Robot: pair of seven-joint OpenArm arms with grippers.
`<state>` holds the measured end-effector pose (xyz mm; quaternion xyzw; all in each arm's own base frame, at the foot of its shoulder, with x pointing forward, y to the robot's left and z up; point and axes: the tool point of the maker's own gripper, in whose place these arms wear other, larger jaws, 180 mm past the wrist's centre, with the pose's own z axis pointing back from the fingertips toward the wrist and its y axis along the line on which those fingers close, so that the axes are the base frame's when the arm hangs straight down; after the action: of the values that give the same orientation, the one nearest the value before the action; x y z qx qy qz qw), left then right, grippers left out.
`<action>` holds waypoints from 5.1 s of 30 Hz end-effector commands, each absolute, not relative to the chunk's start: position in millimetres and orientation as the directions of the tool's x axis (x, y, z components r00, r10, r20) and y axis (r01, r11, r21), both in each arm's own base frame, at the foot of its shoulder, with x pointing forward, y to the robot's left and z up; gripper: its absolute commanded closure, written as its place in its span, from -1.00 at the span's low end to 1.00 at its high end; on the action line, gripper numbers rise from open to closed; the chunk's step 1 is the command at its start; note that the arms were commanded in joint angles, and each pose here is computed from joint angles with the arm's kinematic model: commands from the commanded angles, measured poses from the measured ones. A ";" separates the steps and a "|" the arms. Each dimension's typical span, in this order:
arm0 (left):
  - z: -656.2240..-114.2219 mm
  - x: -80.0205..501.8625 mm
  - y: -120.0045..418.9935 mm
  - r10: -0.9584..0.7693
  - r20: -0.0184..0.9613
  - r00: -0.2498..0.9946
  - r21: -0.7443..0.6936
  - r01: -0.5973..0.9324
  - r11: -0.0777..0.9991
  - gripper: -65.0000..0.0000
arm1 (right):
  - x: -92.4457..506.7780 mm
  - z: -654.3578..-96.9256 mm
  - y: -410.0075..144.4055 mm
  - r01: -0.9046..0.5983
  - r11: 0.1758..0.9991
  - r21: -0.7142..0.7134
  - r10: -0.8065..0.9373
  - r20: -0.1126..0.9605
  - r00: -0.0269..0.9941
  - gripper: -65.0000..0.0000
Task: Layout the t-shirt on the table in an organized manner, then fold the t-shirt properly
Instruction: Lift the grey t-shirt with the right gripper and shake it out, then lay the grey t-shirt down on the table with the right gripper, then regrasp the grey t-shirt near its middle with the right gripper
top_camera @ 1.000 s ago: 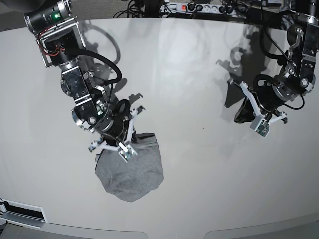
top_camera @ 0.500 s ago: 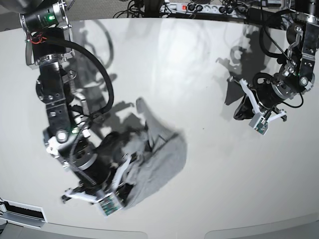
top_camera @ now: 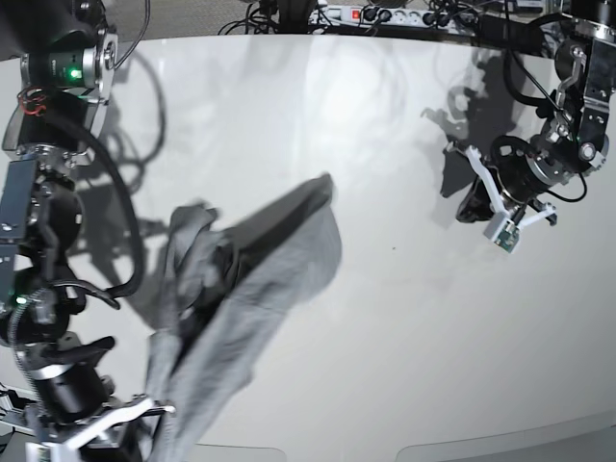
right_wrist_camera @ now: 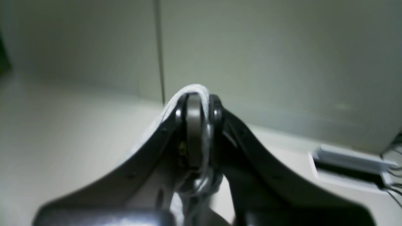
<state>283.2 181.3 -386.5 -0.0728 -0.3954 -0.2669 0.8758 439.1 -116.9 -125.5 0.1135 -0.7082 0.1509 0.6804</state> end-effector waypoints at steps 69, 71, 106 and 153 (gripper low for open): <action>-380.1 285.7 173.6 -0.383 0.761 0.524 0.069 0.521 0.851 1.00 | 422.2 -107.0 -169.5 -0.518 0.808 -0.279 0.322 0.947 -0.006 1.00; -380.1 285.8 173.6 -0.382 0.761 0.524 0.068 0.521 0.851 1.00 | 420.1 -126.5 -169.9 -0.532 0.810 -0.249 0.319 0.947 0.042 1.00; -390.3 281.9 190.6 -0.499 0.689 0.525 0.187 0.537 0.822 1.00 | 364.5 -190.2 -214.8 -0.652 0.749 -0.118 0.485 0.769 0.417 1.00; -389.4 282.8 190.0 -0.493 0.695 0.523 0.183 0.534 0.825 1.00 | 341.2 -354.2 16.4 -0.758 0.631 -0.167 0.584 0.745 0.323 -0.61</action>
<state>273.8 187.9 -401.4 -0.0295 -0.3689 -0.2947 0.8810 330.3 11.3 -373.1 0.0996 -0.3780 0.4201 0.8189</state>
